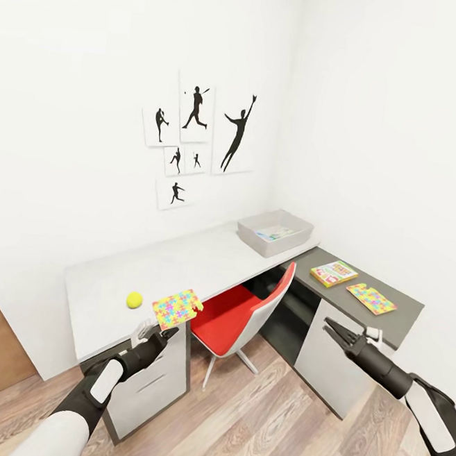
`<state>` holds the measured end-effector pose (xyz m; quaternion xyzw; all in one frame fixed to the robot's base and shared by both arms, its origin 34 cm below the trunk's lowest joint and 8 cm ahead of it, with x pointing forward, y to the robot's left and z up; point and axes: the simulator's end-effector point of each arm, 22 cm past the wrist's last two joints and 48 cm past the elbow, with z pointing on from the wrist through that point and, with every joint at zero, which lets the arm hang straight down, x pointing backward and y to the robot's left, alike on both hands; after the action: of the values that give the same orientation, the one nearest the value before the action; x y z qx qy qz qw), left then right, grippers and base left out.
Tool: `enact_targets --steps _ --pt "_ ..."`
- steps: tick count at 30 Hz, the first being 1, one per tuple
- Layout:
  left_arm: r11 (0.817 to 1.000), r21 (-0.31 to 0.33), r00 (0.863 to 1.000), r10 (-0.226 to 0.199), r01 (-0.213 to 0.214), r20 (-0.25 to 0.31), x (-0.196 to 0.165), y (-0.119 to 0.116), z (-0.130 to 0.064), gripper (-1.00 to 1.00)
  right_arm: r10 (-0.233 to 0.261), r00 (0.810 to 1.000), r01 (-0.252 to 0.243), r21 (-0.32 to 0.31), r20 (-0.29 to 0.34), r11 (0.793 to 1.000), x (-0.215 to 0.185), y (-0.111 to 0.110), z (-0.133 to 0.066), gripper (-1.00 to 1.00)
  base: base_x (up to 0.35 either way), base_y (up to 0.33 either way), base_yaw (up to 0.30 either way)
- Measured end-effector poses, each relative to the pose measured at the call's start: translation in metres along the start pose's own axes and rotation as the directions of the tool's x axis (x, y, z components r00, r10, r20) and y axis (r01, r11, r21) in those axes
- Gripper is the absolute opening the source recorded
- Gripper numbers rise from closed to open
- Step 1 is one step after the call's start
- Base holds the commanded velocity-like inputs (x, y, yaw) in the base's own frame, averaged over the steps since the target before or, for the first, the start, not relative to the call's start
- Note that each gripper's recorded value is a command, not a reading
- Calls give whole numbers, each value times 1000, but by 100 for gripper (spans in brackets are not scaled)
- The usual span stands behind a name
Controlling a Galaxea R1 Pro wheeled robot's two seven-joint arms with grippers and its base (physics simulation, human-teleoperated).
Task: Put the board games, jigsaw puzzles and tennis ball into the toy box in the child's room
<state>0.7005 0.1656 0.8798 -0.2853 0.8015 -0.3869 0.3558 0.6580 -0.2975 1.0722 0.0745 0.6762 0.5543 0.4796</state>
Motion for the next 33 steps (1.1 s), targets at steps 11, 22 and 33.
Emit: enact_targets --steps 11,22,33 --pt "1000 0 1000 0 0 2 -1 6 7 100 90 994 -91 -20 -57 996 18 3 0 100 0 0 0" --pt "1000 15 999 -22 21 30 -5 10 14 100 139 988 -141 -25 -69 990 24 -5 1 100 0 0 0" --pt "999 29 996 -22 20 91 -14 12 22 100 142 988 -144 -23 -68 989 28 -16 3 100 0 0 0"
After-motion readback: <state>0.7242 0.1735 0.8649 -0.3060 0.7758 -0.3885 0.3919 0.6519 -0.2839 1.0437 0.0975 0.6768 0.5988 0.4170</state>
